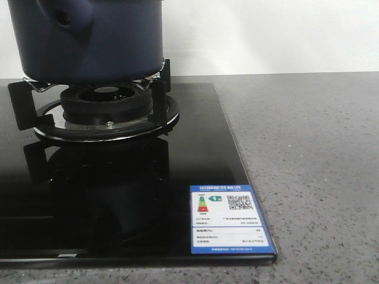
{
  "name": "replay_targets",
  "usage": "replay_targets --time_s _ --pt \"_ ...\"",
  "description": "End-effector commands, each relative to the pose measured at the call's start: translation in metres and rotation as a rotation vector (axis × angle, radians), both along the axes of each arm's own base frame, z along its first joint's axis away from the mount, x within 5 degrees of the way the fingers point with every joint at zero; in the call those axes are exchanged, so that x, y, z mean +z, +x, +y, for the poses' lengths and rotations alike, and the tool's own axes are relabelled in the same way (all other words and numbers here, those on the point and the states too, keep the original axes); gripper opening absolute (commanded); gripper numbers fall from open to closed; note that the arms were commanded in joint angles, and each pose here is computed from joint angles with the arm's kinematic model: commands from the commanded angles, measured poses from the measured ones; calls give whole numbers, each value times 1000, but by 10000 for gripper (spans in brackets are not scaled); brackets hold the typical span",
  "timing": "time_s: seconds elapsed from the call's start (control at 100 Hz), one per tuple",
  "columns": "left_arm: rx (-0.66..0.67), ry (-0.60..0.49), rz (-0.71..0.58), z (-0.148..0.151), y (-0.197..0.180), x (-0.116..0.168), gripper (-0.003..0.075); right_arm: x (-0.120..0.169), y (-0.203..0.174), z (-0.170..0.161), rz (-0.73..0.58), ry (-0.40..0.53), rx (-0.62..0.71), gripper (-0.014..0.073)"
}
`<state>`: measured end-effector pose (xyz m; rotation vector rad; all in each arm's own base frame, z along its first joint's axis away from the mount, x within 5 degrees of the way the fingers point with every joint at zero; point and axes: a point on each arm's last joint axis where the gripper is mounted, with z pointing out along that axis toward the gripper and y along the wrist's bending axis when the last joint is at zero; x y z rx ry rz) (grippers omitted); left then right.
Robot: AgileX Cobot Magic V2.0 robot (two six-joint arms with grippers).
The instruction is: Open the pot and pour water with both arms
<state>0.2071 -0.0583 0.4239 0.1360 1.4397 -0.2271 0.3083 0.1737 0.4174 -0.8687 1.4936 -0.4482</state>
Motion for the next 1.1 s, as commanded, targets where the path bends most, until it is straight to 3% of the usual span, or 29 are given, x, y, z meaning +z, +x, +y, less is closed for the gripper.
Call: replay_targets --time_s 0.0,0.17,0.37,0.48,0.68,1.09 --pt "51 -28 -120 8 -9 24 370 27 -20 -22 -65 152 48 316" --pt "51 -28 -120 8 -9 24 370 9 -37 -64 -21 290 20 316" --pt "51 -28 -120 8 -9 24 370 -35 -59 -110 68 455 7 316" --pt "51 -28 -120 8 -9 24 370 -60 -70 -123 105 494 61 316" --pt "51 -28 -120 8 -9 24 370 -97 -79 -142 159 670 97 316" --pt "51 -28 -120 8 -9 24 370 -145 -78 -184 173 777 22 316"
